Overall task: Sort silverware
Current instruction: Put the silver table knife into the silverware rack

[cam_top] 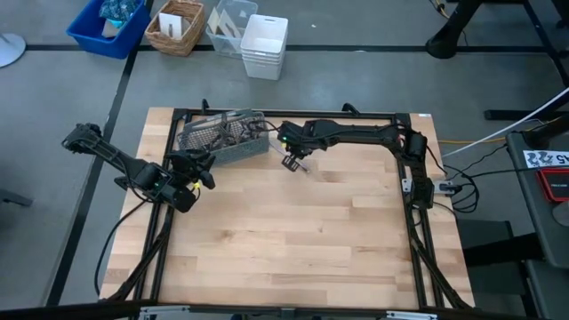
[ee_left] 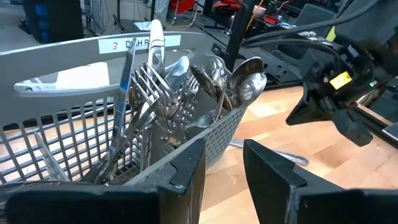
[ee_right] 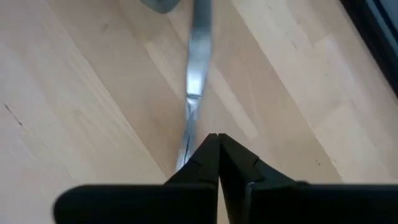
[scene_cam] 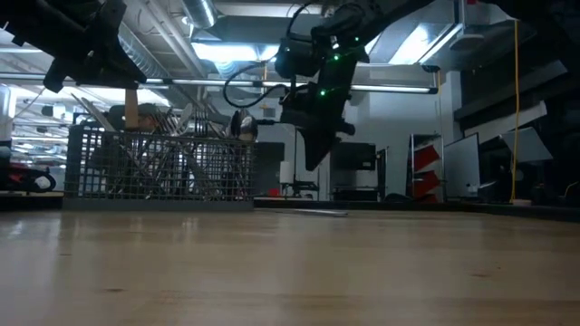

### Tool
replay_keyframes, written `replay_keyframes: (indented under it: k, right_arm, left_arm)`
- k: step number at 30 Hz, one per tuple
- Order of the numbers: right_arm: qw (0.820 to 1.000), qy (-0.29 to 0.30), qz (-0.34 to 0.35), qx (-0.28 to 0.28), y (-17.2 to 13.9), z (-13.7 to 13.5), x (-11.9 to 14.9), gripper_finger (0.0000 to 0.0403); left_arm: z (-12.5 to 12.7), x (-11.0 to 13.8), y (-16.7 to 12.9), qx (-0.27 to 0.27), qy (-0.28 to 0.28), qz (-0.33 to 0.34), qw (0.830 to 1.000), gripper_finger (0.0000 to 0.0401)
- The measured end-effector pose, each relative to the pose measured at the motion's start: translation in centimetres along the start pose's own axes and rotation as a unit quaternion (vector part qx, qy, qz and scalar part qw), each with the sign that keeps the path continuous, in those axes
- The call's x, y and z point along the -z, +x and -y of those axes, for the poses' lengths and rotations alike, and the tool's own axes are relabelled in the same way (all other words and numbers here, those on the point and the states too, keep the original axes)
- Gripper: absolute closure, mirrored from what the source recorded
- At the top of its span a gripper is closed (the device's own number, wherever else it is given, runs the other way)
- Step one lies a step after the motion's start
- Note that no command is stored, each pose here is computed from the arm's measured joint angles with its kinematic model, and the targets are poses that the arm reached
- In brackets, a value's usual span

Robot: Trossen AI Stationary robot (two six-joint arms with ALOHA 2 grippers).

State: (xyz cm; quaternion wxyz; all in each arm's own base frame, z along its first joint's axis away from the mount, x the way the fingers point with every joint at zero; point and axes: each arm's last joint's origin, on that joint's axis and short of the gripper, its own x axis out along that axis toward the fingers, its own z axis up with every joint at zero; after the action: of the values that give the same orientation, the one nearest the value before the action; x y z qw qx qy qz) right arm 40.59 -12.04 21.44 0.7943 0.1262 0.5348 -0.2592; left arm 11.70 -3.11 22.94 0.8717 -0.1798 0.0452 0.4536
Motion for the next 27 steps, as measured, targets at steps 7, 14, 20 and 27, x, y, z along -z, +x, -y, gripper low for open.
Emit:
replay_keyframes:
  k: [7,14,20,27]
  right_arm:
    - [0.999,-0.006,-0.032,0.004,-0.2,0.1,0.5,0.0385]
    - [0.999,-0.017,-0.033,0.004,0.1,0.1,0.7,0.0380]
    - [1.000,-0.015,-0.016,0.019,-1.1,0.5,0.4,0.0380]
    - [0.999,0.002,-0.026,0.035,-3.3,3.0,0.5,0.0380]
  left_arm:
    - [0.0,0.0,0.0,0.000,0.000,0.000,1.000,0.0299]
    - [0.0,0.0,0.0,0.000,0.000,0.000,1.000,0.0299]
    - [0.0,0.0,0.0,0.000,0.000,0.000,1.000,0.0299]
    - [0.0,0.0,0.0,0.000,0.000,0.000,1.000,0.0299]
